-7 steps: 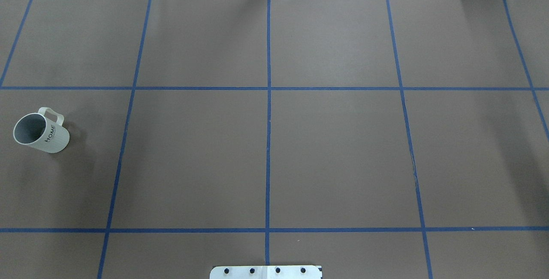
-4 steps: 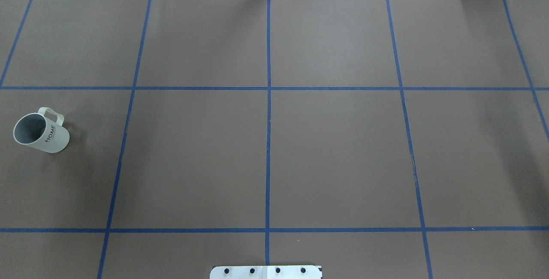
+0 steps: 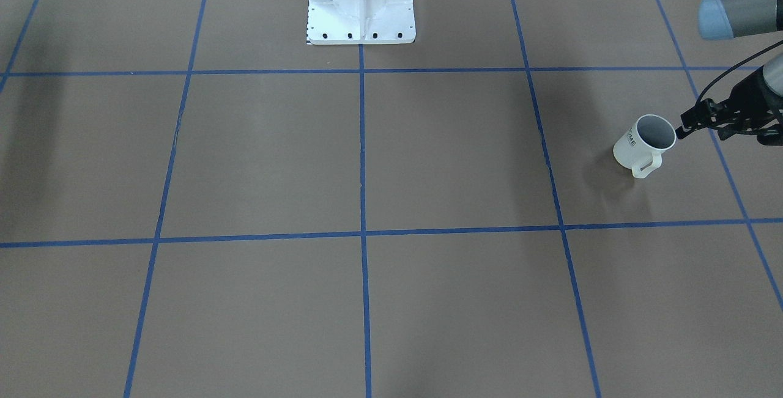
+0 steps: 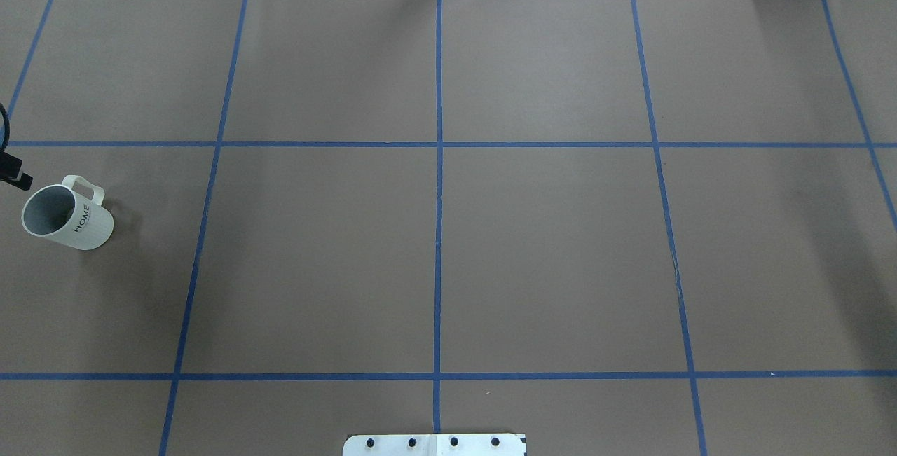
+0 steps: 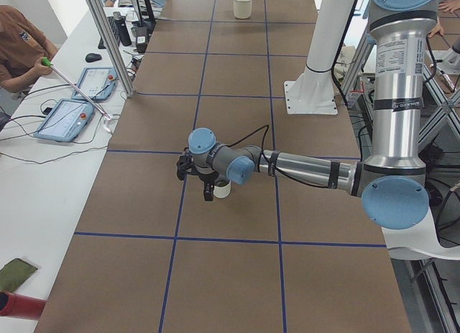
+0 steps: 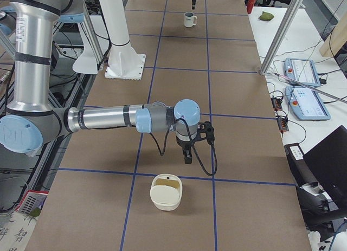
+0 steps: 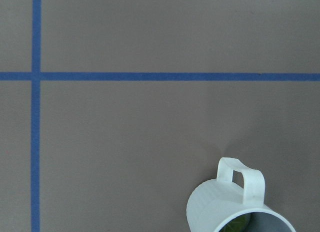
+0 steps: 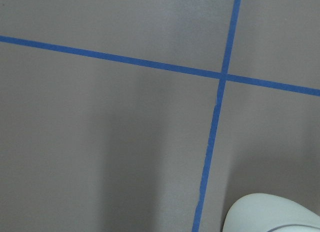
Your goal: Left arm hands cup to right arm to dump lemon
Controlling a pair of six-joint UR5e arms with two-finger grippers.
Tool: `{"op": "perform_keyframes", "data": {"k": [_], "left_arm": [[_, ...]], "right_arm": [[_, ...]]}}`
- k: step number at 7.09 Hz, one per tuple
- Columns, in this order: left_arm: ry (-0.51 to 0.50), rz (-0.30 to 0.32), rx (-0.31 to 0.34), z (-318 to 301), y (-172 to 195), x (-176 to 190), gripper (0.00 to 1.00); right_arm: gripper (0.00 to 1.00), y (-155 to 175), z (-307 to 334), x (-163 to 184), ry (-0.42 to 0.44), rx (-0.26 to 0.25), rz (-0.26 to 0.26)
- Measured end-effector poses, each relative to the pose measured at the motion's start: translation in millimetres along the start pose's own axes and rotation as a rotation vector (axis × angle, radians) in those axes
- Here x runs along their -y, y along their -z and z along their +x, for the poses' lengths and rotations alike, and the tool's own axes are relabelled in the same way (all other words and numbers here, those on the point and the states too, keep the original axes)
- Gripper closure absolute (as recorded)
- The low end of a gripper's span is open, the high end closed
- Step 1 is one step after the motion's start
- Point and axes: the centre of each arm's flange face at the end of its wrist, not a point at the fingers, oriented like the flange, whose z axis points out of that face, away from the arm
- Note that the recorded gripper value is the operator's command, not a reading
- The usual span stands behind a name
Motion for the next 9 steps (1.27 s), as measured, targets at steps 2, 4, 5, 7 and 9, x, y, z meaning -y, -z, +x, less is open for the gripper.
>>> {"op": "perform_keyframes", "data": {"k": [2,4,5,7,9], "left_arm": [[-0.047,-0.018,0.003,8.8,-11.9,-3.7,0.06],[-0.152,-0.025,0.034,18.7,-26.9,-6.6,0.14],[-0.2,-0.027,0.061,25.6,-36.1,-8.7,0.26],[-0.255,-0.032,0.084,30.4,-44.6,-11.2,0.6],[-0.264,-0.036,0.081,33.2,-45.7,-10.5,1.0]], "right_arm": [[0.0,-1.2,-1.1,0.1,0.0,0.009,-0.002],[0.0,-2.4,-1.8,0.3,0.002,0.012,-0.005],[0.0,-2.9,-2.3,0.3,0.003,0.015,-0.006],[0.0,-3.8,-3.1,0.4,0.004,0.017,-0.008],[0.0,-5.5,-4.0,0.2,0.005,0.019,-0.012]]}}
